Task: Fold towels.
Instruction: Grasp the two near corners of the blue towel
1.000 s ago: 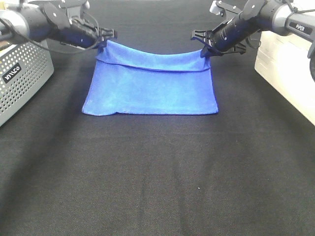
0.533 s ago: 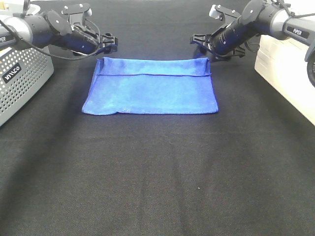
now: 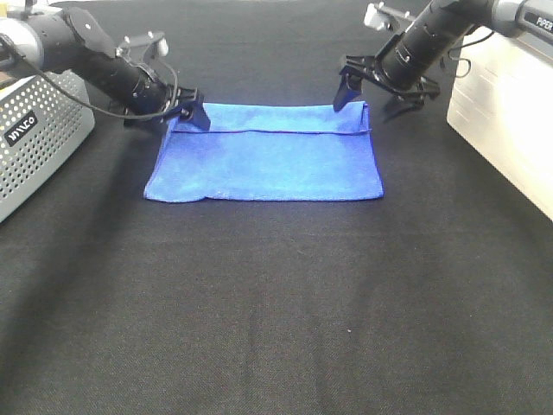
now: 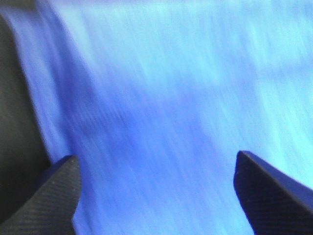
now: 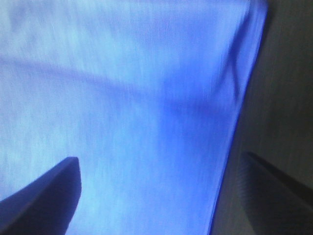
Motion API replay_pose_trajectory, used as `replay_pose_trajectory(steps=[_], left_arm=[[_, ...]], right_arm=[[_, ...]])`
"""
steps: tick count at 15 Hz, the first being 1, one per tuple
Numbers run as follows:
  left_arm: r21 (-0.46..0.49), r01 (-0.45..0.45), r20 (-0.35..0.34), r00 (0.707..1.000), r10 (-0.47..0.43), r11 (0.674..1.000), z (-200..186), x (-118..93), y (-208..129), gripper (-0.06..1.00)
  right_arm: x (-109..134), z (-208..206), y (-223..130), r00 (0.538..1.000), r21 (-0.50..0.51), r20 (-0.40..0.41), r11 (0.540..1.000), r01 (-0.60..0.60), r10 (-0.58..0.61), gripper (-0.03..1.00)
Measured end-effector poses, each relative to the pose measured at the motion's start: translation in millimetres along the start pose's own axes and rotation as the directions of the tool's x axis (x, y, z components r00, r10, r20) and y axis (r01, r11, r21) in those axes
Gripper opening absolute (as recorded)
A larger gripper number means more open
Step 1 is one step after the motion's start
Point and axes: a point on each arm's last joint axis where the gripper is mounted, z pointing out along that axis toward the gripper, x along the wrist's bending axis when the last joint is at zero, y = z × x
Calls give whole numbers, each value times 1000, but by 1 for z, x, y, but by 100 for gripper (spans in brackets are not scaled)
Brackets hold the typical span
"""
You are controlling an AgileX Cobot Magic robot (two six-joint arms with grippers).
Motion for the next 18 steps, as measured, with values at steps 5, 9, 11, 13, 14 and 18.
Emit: replay_pose_trajectory(steps=[5, 9, 11, 13, 14, 18], left_arm=[[190, 110, 41, 992, -120, 975, -25, -16, -8, 80], [289, 181, -48, 984, -174, 940, -39, -15, -14, 80], [268, 194, -117, 979, -168, 944, -54, -15, -10, 80], [281, 200, -135, 977, -168, 939, -71, -20, -16, 80], [286, 208, -139, 975, -174, 935, -78, -22, -22, 80], [208, 289, -184, 950, -253, 934, -87, -17, -78, 70]], right_arm=[[0, 2, -14, 991, 140, 12, 981, -131, 131, 77], [-9, 9, -56, 984, 308, 79, 935, -176, 159, 75], [-8, -3, -73, 984, 310, 89, 935, -175, 155, 75], [-3, -19, -79, 984, 242, 79, 955, -172, 158, 75], [0, -26, -80, 986, 219, 66, 962, -161, 150, 75], [3, -33, -83, 990, 235, 48, 962, -138, 131, 75]])
